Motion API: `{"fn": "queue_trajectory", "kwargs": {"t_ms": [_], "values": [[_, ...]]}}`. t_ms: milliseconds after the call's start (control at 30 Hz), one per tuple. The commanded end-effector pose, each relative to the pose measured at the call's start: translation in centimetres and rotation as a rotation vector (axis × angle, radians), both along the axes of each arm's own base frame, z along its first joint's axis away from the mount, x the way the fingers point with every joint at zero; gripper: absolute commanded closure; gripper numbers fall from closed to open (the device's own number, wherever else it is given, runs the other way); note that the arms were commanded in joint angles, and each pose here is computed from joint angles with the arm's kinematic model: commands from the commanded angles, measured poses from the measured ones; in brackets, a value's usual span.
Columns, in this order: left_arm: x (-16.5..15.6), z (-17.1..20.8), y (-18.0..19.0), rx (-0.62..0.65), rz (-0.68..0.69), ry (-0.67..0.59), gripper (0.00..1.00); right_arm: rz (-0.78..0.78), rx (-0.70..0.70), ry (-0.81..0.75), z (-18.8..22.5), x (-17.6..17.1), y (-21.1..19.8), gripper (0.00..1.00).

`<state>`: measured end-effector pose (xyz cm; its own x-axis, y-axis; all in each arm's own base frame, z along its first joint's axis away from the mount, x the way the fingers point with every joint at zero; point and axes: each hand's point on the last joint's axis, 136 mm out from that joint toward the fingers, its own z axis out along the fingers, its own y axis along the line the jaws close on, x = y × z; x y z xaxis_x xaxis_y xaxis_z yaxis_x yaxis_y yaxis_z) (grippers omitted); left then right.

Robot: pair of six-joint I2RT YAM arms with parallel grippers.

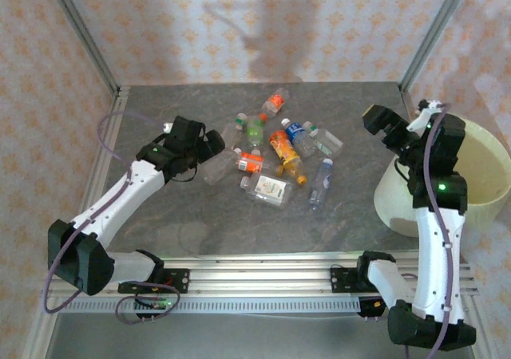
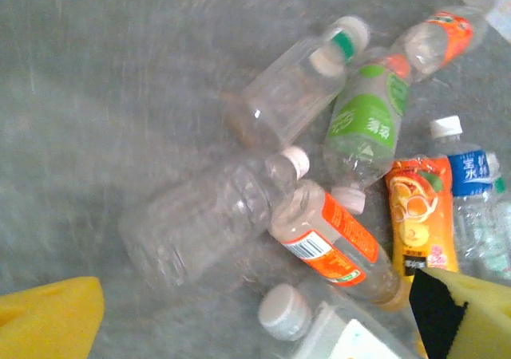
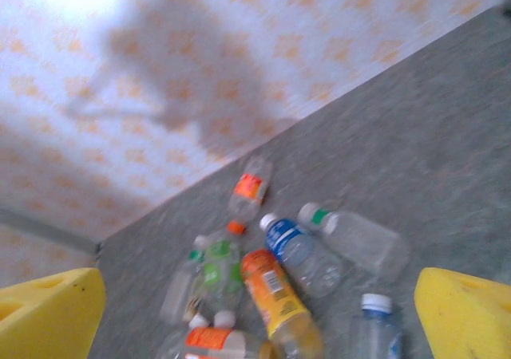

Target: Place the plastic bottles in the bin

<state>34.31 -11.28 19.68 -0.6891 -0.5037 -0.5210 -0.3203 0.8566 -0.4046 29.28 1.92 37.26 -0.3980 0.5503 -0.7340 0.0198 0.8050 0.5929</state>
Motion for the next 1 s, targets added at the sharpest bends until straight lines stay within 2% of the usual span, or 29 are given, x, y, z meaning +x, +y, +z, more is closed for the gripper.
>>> {"fn": "queue_trajectory", "kwargs": {"t_ms": [0, 167, 300, 400, 567, 733, 833, 967], "values": [[-1.3, -1.9, 1.5, 0.349, -0.312, 0.059, 0.0, 0.158, 0.02, -0.121, 2.3, 0.3, 3.3, 0.01], [-0.8, -4.4, 1.2, 0.496, -0.533, 0.133, 0.0, 0.236, 0.035, -0.141, 2.2, 1.4, 6.0, 0.01], [-1.5, -6.7, 0.3, 0.477, -0.703, 0.251, 0.01, 0.232, 0.016, -0.114, 1.6, 2.7, 6.7, 0.01], [-1.7, -7.8, -0.8, 0.451, -0.799, 0.295, 0.02, 0.205, 0.006, -0.082, 1.1, 3.6, 6.6, 0.01], [0.5, -10.3, -0.3, 0.545, -0.85, 0.374, 0.03, 0.187, 0.007, -0.071, 1.1, 4.2, 6.7, 0.01], [0.7, -13.4, -1.9, 0.473, -0.937, 0.454, 0.07, 0.164, 0.0, -0.053, 0.8, 3.9, 6.3, 0.01], [0.5, -14.9, -1.7, 0.476, -0.938, 0.478, 0.14, 0.15, -0.015, -0.037, 0.4, 3.4, 6.0, 0.01], [0.7, -15.1, -1.4, 0.493, -0.901, 0.454, 0.28, 0.162, -0.011, -0.027, 0.0, 2.9, 6.2, 0.01]]}}
